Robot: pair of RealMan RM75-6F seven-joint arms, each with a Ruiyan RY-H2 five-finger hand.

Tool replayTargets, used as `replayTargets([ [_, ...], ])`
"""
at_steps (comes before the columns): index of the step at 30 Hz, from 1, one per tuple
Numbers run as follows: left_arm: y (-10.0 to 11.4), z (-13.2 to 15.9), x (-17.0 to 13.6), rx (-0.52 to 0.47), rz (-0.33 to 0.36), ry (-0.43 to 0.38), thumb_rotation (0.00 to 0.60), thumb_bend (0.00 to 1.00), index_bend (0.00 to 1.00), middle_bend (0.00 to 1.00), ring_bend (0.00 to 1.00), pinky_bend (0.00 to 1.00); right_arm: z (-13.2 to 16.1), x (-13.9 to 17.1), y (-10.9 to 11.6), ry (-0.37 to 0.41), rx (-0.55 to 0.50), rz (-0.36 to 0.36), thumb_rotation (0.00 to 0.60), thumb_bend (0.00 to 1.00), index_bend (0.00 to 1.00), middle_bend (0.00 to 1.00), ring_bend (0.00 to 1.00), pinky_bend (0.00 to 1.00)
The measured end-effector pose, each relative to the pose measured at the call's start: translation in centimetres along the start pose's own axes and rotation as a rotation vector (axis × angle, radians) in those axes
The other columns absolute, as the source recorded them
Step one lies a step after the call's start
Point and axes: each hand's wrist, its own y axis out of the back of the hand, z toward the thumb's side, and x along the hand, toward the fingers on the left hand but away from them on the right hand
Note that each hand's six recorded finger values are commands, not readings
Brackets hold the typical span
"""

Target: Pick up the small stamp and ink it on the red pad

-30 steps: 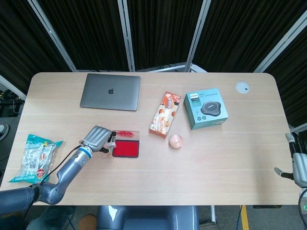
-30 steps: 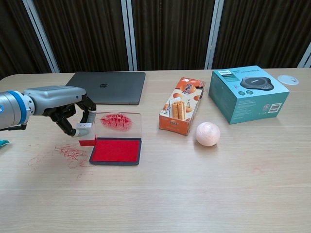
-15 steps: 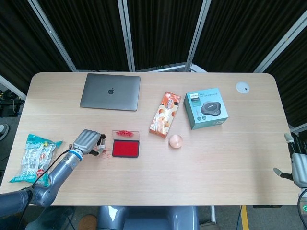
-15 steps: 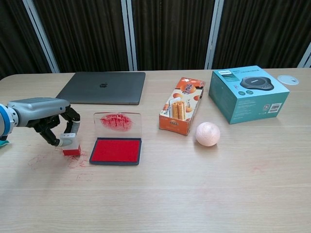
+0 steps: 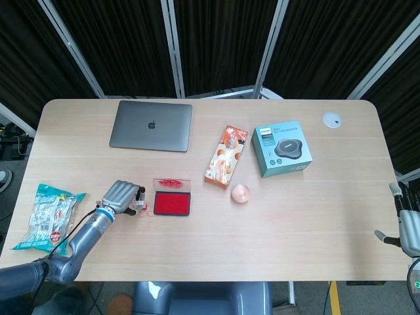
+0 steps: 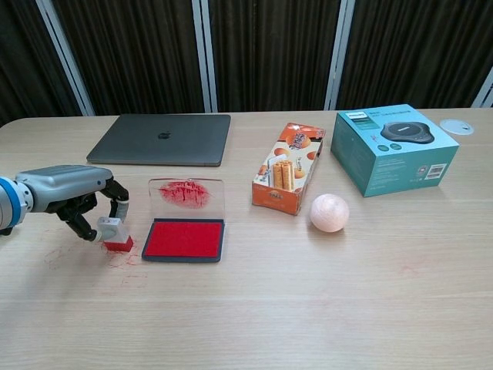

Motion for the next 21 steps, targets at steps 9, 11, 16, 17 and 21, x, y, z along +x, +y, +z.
replayTargets([
  [9, 0.1, -0.1, -0.4, 0.003, 0.005, -0.006, 0.6, 0.18, 0.42, 0.38, 0.85, 0.82, 0.0, 0.0, 0.0, 0.0, -0.002, 0.002, 0.6, 0.0, 0.0, 0.0, 0.0, 0.0],
  [11, 0.3, -0.1, -0.5, 0.001, 0.01, -0.006, 0.6, 0.17, 0.4, 0.36, 0.85, 0.82, 0.0, 0.0, 0.0, 0.001, -0.003, 0.001, 0.6, 0.0, 0.0, 0.0, 0.0, 0.0],
  [16, 2.1, -0.5, -1.6, -0.013, 0.072, -0.007, 0.6, 0.13, 0.37, 0.29, 0.82, 0.79, 0.3, 0.1, 0.0, 0.011, -0.009, 0.002, 0.6, 0.0, 0.0, 0.0, 0.0, 0.0],
  [17, 2.9, -0.7, -2.3, -0.017, 0.099, -0.006, 0.6, 0.12, 0.37, 0.28, 0.81, 0.79, 0.3, 0.2, 0.1, 0.013, -0.011, 0.002, 0.6, 0.0, 0.0, 0.0, 0.0, 0.0],
  [21, 5.5, -2.0, -5.0, -0.025, 0.193, 0.006, 0.6, 0.03, 0.32, 0.18, 0.67, 0.66, 0.6, 0.3, 0.2, 0.022, -0.016, -0.001, 0.6, 0.0, 0.0, 0.0, 0.0, 0.0],
])
